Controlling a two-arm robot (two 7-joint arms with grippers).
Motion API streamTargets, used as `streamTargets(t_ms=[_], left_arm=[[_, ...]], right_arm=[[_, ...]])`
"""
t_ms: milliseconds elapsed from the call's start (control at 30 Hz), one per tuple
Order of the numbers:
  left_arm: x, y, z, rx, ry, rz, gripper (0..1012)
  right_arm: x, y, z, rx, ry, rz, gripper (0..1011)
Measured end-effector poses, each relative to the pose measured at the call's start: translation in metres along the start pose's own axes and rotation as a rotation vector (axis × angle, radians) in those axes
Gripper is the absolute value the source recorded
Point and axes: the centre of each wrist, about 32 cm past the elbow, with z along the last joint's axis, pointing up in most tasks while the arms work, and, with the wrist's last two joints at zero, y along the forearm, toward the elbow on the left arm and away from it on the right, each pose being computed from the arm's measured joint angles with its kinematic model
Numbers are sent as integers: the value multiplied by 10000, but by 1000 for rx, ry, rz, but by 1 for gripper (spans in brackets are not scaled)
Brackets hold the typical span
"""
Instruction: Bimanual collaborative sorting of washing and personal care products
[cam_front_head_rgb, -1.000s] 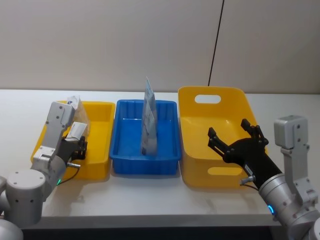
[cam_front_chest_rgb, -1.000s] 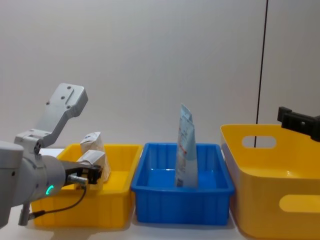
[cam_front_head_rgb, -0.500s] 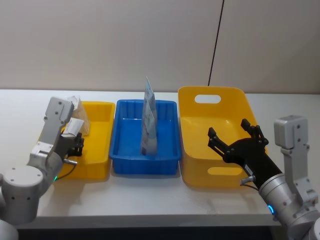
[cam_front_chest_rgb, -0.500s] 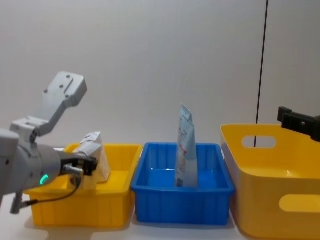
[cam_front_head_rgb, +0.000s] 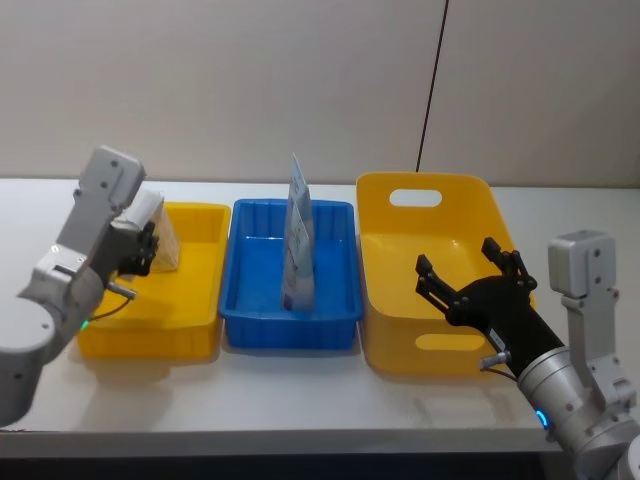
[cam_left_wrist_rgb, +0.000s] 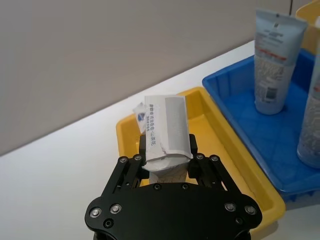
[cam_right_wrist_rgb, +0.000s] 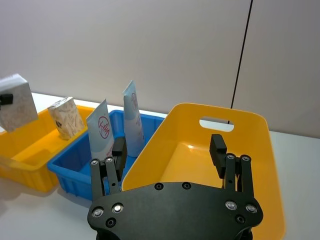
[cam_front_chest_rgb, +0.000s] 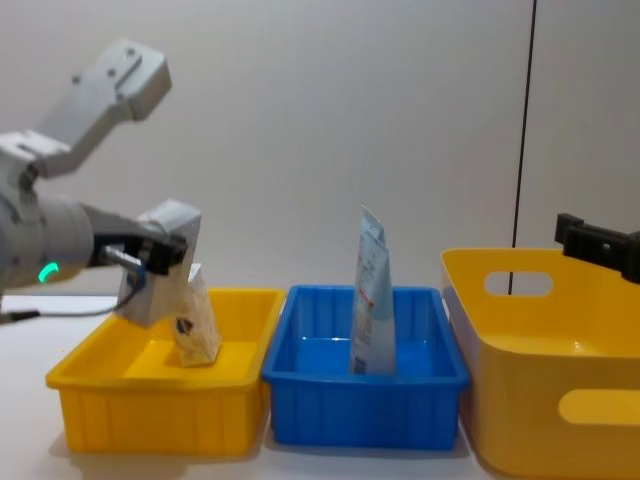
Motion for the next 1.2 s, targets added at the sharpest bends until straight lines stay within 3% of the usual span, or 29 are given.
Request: streamTargets(t_ms=[233, 600, 933, 1200], left_arm=[[121, 146, 175, -61, -57, -59, 365], [268, 280, 345, -145, -97, -186, 365], [392, 332, 478, -210, -114, -319, 365], [449, 333, 570, -255, -120, -431, 365]], right_arm=[[0, 0, 0, 0, 0, 0, 1000], [0, 0, 0, 0, 0, 0, 1000], [0, 0, 0, 0, 0, 0, 1000], [0, 0, 0, 0, 0, 0, 1000]])
